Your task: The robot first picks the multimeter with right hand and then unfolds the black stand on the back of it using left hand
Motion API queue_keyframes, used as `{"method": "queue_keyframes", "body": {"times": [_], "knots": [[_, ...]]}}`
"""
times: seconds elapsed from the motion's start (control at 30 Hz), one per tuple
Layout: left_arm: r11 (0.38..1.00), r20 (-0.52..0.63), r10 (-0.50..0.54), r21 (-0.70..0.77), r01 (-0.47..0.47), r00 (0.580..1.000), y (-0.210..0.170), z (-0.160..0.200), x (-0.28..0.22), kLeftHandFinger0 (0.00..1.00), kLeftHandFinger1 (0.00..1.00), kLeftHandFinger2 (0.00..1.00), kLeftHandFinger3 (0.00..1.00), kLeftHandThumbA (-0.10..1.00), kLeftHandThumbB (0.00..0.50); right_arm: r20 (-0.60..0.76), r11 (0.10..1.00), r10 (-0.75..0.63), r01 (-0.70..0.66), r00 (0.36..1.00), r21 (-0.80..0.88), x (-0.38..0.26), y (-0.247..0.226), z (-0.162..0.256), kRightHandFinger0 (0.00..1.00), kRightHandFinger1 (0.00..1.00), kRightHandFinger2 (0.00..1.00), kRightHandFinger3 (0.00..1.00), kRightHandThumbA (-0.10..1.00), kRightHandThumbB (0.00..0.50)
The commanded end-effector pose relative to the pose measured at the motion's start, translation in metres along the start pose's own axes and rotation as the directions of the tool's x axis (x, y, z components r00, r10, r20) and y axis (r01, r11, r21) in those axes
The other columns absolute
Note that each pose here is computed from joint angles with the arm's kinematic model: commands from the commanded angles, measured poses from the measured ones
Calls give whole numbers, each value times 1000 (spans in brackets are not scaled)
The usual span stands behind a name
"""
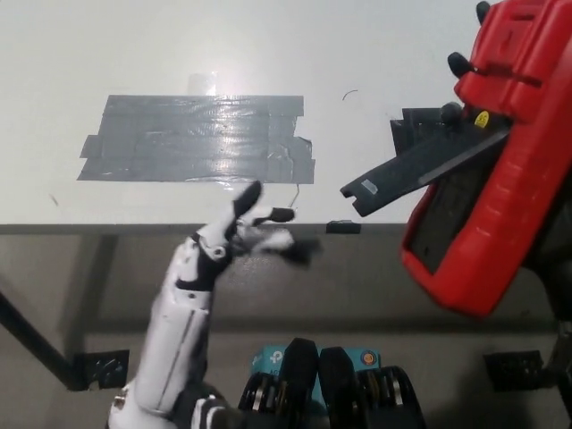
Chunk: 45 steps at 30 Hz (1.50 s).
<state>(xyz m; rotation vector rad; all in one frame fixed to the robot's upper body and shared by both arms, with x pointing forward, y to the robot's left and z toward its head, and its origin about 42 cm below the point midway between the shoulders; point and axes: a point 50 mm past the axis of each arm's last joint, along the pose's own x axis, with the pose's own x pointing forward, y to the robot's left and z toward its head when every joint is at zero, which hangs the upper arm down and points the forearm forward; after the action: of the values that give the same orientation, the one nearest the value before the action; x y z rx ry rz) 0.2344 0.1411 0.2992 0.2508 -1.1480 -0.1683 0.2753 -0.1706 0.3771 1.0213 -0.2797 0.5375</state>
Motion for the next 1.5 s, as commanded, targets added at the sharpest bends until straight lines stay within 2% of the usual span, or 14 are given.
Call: {"method": "queue_keyframes", "body": {"times": [0.0,0.07,0.17,0.2,0.23,0.3,0.37,0.43,0.57,0.6,0.7,0.93,1.3,1.47], "knots": [[868,256,470,39,-495,845,21,32,27,1000,1000,1000,1000,898,149,69,993,17,-25,997,117,0,9,-6,0,459,882,1000,-100,80],[845,295,474,112,-523,830,26,36,30,1000,1000,1000,1000,1000,118,62,992,13,-21,998,127,1,8,-10,0,470,875,1000,-100,70],[841,351,441,160,-517,826,36,40,40,1000,1000,1000,1000,1000,168,50,992,4,-10,999,127,0,6,-16,0,491,876,1000,-100,68],[868,351,395,160,-470,849,38,40,42,1000,1000,1000,1000,1000,219,46,992,1,-7,999,129,0,5,-19,0,499,872,1000,-100,61],[883,376,359,159,-441,854,40,37,47,1000,1000,1000,1000,1000,322,44,992,5,-10,999,123,0,5,-20,0,515,876,1000,-100,55],[936,412,263,111,-334,872,36,25,61,1000,1000,1000,1000,1000,260,41,994,5,-9,999,107,-1,4,-23,0,526,882,1000,-100,55],[961,407,202,95,-261,891,22,20,63,1000,1000,1000,1000,1000,254,36,993,-4,0,999,122,-2,4,-26,0,526,883,1000,-100,58],[969,368,97,177,-172,925,10,27,57,1000,1000,1000,1000,1000,279,30,989,-15,10,999,149,-2,5,-29,0,506,858,1000,-100,76],[999,283,-45,42,34,958,-3,34,59,1000,1000,1000,1000,1000,426,25,988,-12,8,1000,153,-3,6,-33,0,447,856,1000,-100,85],[998,266,-63,17,61,962,-8,35,59,1000,1000,1000,1000,1000,382,24,988,-12,8,1000,152,-4,7,-33,0,421,850,1000,-100,90],[995,242,-90,64,77,966,-17,30,53,1000,1000,1000,1000,1000,331,32,989,-17,12,999,145,-3,8,-33,0,402,831,1000,-100,98],[994,180,-104,40,98,978,-29,26,40,1000,1000,1000,1000,1000,346,55,990,-7,-1,998,143,0,11,-32,0,487,829,1000,-100,84],[993,159,-108,55,100,981,-25,19,38,1000,1000,1000,1000,1000,356,67,993,25,-33,997,114,-3,15,-27,0,426,857,1000,-100,76],[992,156,-111,81,100,981,-23,16,37,1000,1000,1000,1000,1000,354,68,992,42,-49,997,118,-4,15,-24,0,456,897,1000,-100,75]]}}
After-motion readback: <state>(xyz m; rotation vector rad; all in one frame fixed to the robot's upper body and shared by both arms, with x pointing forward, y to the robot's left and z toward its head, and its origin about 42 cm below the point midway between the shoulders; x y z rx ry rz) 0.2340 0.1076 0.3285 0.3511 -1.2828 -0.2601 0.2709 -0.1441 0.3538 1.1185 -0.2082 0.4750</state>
